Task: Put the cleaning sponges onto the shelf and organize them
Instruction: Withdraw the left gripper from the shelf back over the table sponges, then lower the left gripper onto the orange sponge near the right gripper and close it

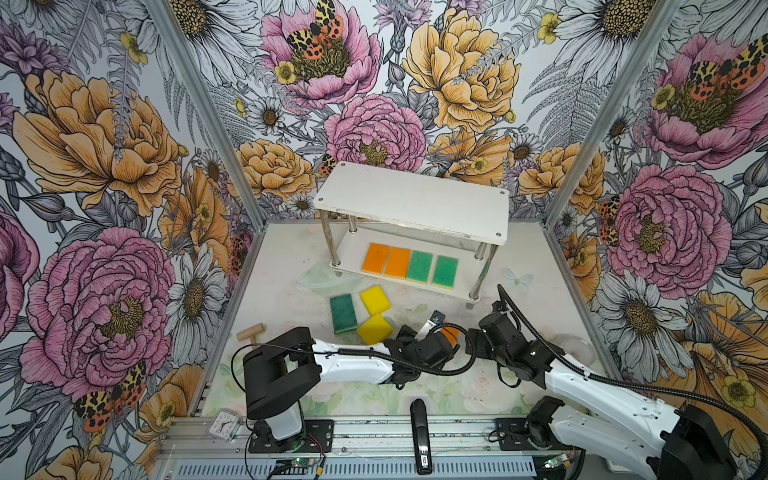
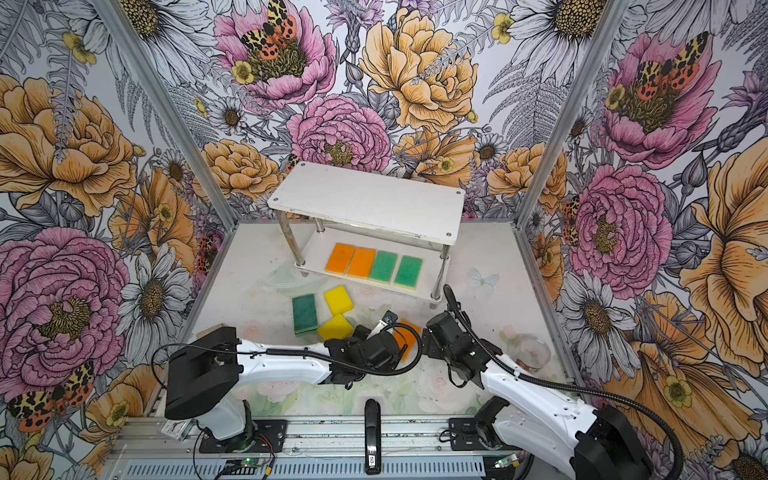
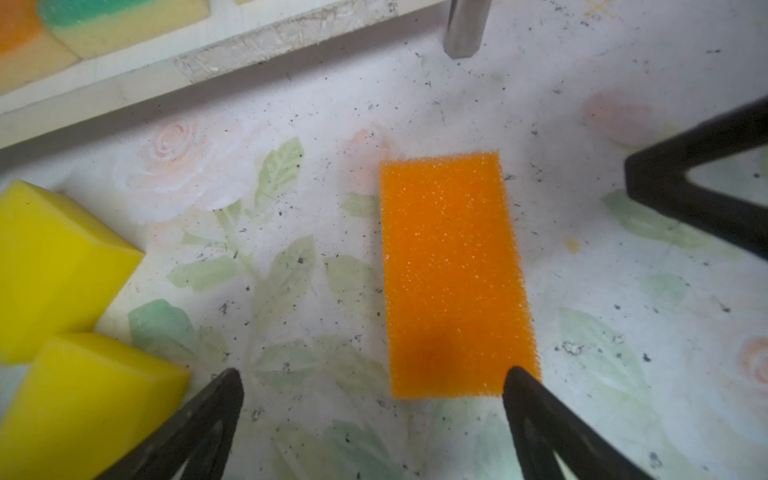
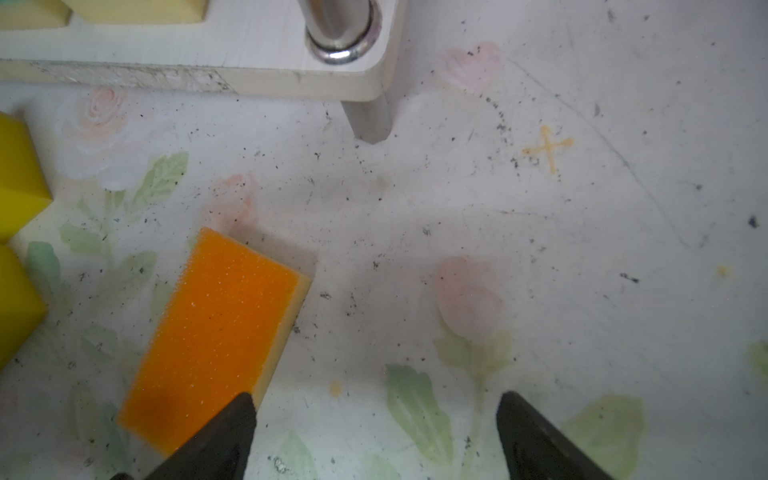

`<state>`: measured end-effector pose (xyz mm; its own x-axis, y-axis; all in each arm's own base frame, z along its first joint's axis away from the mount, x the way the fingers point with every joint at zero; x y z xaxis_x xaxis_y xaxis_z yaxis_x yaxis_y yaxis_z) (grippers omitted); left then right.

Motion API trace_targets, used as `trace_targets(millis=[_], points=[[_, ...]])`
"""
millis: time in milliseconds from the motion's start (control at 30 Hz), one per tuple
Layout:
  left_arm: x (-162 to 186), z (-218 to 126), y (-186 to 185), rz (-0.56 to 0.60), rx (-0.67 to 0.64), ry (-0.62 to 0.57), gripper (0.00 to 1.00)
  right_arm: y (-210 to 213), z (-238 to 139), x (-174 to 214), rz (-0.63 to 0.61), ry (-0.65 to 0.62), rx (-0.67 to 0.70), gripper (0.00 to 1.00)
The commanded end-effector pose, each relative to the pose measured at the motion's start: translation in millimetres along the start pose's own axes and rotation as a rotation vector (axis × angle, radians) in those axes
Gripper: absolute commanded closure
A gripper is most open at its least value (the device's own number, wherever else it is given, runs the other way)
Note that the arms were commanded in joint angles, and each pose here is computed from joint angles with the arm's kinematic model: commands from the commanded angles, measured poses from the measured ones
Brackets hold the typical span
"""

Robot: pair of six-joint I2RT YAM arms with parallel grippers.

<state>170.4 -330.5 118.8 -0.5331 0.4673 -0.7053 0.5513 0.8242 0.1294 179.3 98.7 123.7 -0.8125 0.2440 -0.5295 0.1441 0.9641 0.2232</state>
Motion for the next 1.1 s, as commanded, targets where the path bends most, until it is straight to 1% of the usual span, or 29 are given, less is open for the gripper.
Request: trace_targets(millis=[0, 233, 433, 633, 667, 700, 967, 1067], points=[[-15.3, -0.6, -11.5, -0.069, -0.001, -0.067, 0.01, -2.2, -1.4, -1.3, 0.019, -0.010, -0.016, 0.07], [-8.0, 1.6, -27.3, -0.096, 0.039, -0.049, 0.01, -7.6, -0.6, 0.4, 0.037, -0.007, -0.017, 0.07], [-2.4, 8.5, -35.0, -0.103, 0.025, -0.038, 0.01, -9.5, 0.3, 0.4, 0.042, -0.004, -0.013, 0.07], [-0.1, 7.9, -39.2, -0.103, 0.017, -0.044, 0.01, -10.4, 0.5, 0.8, 0.046, 0.000, -0.016, 0.07], [9.6, 16.3, -40.6, -0.085, 0.001, -0.020, 0.01, -10.3, 0.3, 0.3, 0.047, -0.001, -0.016, 0.07], [10.6, 17.1, -40.0, -0.086, -0.005, -0.019, 0.01, -10.6, 0.6, 0.6, 0.047, -0.001, -0.015, 0.07], [12.0, 23.5, -43.4, -0.081, -0.013, -0.013, 0.01, -11.6, 2.6, 0.4, 0.049, 0.007, -0.004, 0.07], [13.0, 24.7, -43.8, -0.079, -0.015, -0.011, 0.05, -11.8, 2.4, 0.0, 0.050, 0.006, -0.004, 0.07]])
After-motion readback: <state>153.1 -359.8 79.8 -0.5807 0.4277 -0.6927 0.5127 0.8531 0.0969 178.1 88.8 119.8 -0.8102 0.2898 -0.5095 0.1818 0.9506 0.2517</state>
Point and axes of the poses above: each gripper's point midway between its finger pads, its own z axis out along the fingers, its own y axis along the line the jaws close on, x = y × z, the point moved 7 cm from there along -z, back along the fingers, and after that the axes turned 3 degrees about z, right-handed, at the moved point
